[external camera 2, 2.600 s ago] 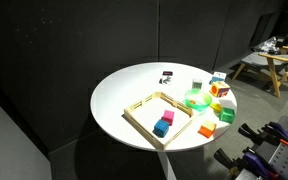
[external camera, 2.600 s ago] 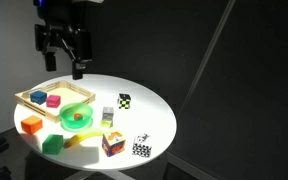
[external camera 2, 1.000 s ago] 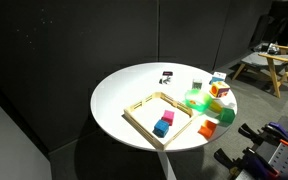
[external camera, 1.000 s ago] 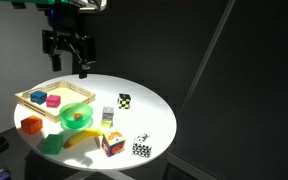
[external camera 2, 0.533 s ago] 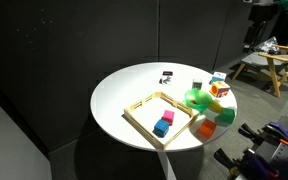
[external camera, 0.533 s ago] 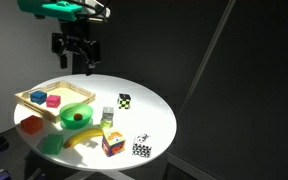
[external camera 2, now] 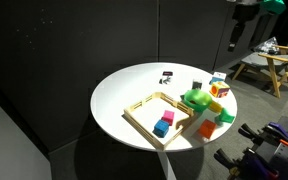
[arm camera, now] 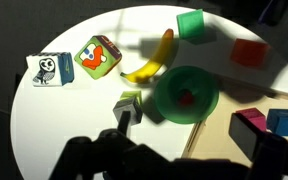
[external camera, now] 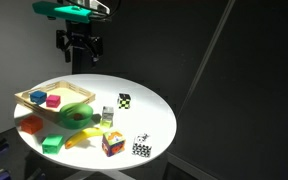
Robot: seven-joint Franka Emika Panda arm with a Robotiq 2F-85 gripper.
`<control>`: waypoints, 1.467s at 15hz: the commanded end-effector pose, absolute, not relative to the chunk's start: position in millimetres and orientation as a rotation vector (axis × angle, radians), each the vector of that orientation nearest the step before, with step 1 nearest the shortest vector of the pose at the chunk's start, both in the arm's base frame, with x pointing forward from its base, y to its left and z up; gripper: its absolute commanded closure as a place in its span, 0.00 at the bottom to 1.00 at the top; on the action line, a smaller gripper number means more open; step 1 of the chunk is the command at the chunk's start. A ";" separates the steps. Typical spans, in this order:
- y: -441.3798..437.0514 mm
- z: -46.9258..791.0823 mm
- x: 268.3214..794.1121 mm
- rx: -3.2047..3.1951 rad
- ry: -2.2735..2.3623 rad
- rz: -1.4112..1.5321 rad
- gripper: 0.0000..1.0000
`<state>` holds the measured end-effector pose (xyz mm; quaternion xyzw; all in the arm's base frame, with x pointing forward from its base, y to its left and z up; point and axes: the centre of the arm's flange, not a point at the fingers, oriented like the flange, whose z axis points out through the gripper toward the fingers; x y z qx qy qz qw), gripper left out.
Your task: Remove the pink block from the crate and put it on the table
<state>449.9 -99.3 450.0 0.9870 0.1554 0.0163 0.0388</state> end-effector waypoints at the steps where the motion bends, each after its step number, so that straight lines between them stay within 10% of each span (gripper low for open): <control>1: -79.6 452.0 465.0 2.991 0.586 0.094 0.00; 22: 1.3 431.2 485.3 3.094 0.195 0.094 0.00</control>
